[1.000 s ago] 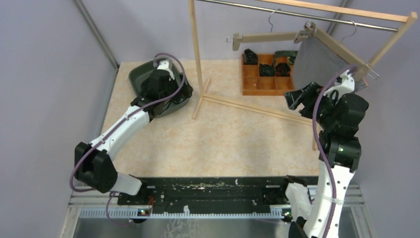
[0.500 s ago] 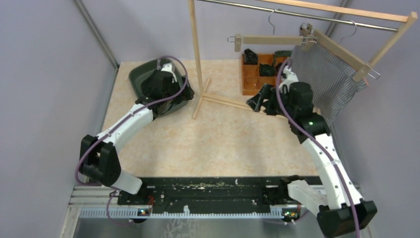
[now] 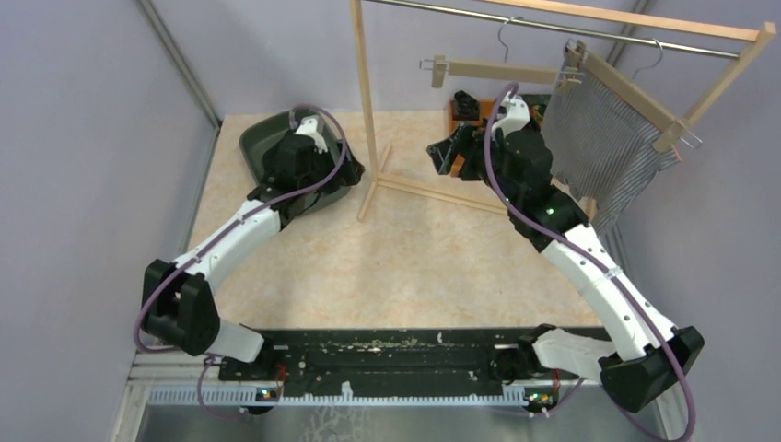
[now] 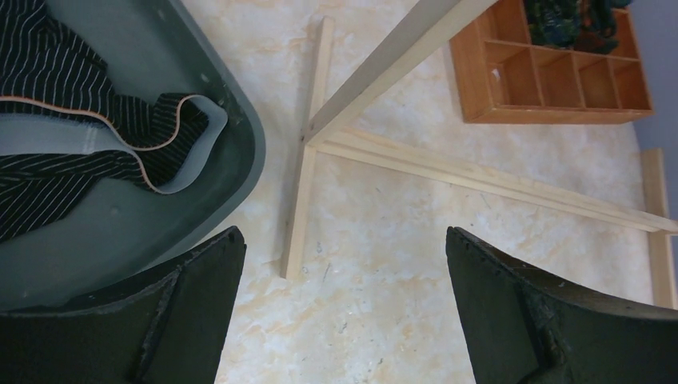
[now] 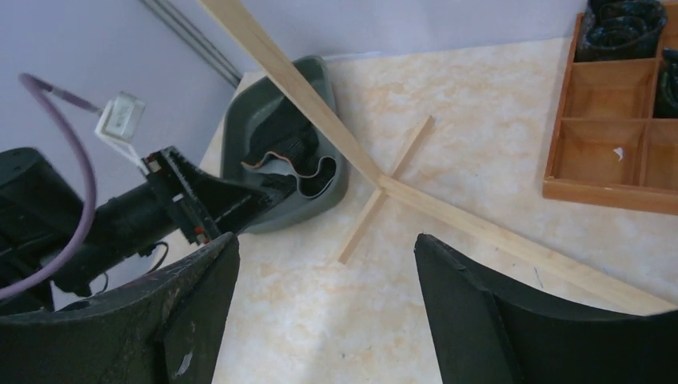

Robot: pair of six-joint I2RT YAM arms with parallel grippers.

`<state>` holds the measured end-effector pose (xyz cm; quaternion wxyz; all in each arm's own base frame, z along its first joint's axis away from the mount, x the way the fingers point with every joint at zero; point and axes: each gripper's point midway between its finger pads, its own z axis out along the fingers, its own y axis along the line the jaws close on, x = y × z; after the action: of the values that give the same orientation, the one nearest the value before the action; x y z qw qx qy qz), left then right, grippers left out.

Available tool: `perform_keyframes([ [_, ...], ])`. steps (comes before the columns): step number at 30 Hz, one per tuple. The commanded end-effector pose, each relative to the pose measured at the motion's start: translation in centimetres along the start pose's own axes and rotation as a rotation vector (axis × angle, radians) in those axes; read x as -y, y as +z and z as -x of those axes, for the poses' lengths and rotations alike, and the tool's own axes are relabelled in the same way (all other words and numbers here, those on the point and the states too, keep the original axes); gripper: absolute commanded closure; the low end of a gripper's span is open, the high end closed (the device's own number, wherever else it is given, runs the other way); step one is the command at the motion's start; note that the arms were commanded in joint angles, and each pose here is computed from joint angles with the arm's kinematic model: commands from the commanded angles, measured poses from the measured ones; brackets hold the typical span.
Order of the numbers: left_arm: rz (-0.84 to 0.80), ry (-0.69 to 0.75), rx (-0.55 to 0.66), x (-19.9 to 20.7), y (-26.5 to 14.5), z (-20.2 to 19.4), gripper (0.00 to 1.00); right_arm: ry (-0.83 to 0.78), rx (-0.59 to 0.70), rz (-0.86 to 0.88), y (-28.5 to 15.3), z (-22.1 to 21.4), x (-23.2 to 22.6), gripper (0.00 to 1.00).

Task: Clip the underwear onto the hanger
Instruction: Pick up the hanger from the clothesline.

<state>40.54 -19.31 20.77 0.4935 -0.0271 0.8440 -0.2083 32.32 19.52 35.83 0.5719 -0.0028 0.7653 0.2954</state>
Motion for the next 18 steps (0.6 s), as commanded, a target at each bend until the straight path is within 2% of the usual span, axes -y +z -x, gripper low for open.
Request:
perform_keyframes([
  [1,-0.163,0.001,0.103,3.3,-2.3,3.3,0.0,0.036,0.183,-0.028,0.6,4.6,-0.5,0.2],
  [6,-0.232,0.008,0.122,4.5,-3.4,3.8,0.0,0.028,0.238,-0.14,-0.6,6.2,1.3,0.2],
  [11,-0.226,0.009,0.112,4.1,-3.5,3.0,0.0,-0.007,0.27,-0.271,-2.6,7.7,3.3,0.18],
  [18,-0.217,0.008,0.095,3.7,-3.3,2.3,0.0,-0.01,0.312,-0.345,-4.9,10.0,7.6,0.18],
])
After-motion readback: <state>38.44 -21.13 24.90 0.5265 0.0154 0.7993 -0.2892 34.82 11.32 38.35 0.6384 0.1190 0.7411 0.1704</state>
